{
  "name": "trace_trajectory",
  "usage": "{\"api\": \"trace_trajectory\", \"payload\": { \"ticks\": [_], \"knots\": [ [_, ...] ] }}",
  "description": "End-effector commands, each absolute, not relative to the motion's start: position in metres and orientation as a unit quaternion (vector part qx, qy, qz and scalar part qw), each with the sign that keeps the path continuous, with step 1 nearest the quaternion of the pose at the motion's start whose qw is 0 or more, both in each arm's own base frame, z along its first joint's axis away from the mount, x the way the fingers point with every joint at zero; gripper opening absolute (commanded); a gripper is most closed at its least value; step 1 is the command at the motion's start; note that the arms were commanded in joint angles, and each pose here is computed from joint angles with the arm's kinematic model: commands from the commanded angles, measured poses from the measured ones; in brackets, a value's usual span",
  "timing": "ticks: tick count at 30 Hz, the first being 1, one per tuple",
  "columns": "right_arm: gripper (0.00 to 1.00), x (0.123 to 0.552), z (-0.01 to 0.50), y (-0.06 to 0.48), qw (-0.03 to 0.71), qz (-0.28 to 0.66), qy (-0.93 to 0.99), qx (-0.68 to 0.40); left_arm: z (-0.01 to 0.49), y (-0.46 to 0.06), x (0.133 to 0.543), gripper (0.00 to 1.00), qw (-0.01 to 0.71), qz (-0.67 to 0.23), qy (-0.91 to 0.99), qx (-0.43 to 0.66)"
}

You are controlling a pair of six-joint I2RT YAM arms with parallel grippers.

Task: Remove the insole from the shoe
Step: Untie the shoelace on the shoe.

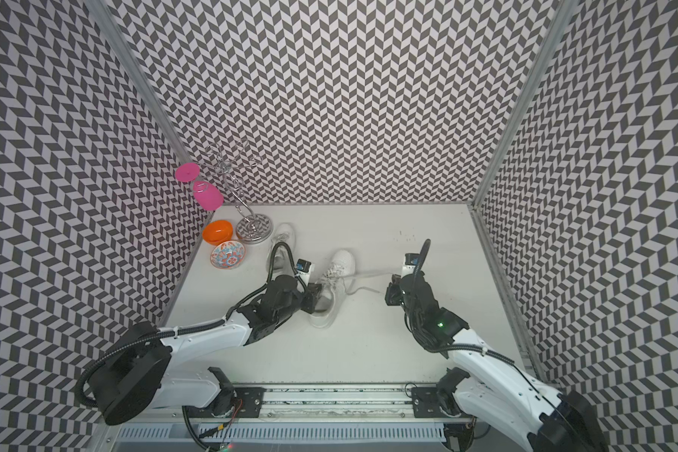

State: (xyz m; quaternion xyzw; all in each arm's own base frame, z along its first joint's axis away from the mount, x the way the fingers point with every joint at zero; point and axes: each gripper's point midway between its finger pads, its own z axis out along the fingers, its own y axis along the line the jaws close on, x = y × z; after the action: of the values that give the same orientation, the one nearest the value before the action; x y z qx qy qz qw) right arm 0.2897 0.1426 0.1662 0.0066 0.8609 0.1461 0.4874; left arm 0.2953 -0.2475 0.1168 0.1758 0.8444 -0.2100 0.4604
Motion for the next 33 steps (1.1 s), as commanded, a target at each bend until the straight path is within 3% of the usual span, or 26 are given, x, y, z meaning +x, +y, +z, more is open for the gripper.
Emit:
{"api": "trace_trajectory", "payload": {
  "ticks": [1, 3, 6, 8, 9, 10, 11, 14, 22, 33],
  "knots": [
    [0.00, 0.292, 0.161, 0.156, 0.477, 0.174, 0.861, -0.004, 0.165, -0.260, 0.301, 0.00, 0.519, -0.261, 0.796, 0.171],
    [0.01, 0.293, 0.155, 0.161, 0.464, 0.176, 0.868, -0.012, 0.167, -0.264, 0.299, 0.00, 0.519, -0.267, 0.793, 0.177],
    [0.44, 0.293, 0.159, 0.170, 0.451, 0.178, 0.874, -0.041, 0.168, -0.268, 0.297, 0.00, 0.519, -0.270, 0.790, 0.183],
    [0.57, 0.293, 0.173, 0.177, 0.457, 0.190, 0.867, -0.059, 0.168, -0.271, 0.296, 0.00, 0.516, -0.272, 0.790, 0.188],
    [0.73, 0.292, 0.183, 0.182, 0.464, 0.201, 0.860, -0.071, 0.168, -0.272, 0.295, 0.00, 0.515, -0.274, 0.789, 0.191],
    [0.83, 0.290, 0.194, 0.188, 0.472, 0.215, 0.851, -0.084, 0.169, -0.275, 0.294, 0.00, 0.514, -0.276, 0.789, 0.195],
    [0.87, 0.288, 0.201, 0.194, 0.477, 0.224, 0.844, -0.096, 0.168, -0.278, 0.293, 0.00, 0.512, -0.278, 0.788, 0.198],
    [0.87, 0.281, 0.209, 0.218, 0.484, 0.239, 0.831, -0.136, 0.169, -0.286, 0.289, 0.00, 0.508, -0.285, 0.785, 0.209],
    [0.76, 0.272, 0.188, 0.267, 0.448, 0.213, 0.844, -0.205, 0.167, -0.304, 0.280, 0.00, 0.493, -0.298, 0.784, 0.232],
    [0.65, 0.275, 0.156, 0.282, 0.423, 0.171, 0.862, -0.220, 0.167, -0.309, 0.276, 0.00, 0.491, -0.300, 0.782, 0.239]
  ]
}}
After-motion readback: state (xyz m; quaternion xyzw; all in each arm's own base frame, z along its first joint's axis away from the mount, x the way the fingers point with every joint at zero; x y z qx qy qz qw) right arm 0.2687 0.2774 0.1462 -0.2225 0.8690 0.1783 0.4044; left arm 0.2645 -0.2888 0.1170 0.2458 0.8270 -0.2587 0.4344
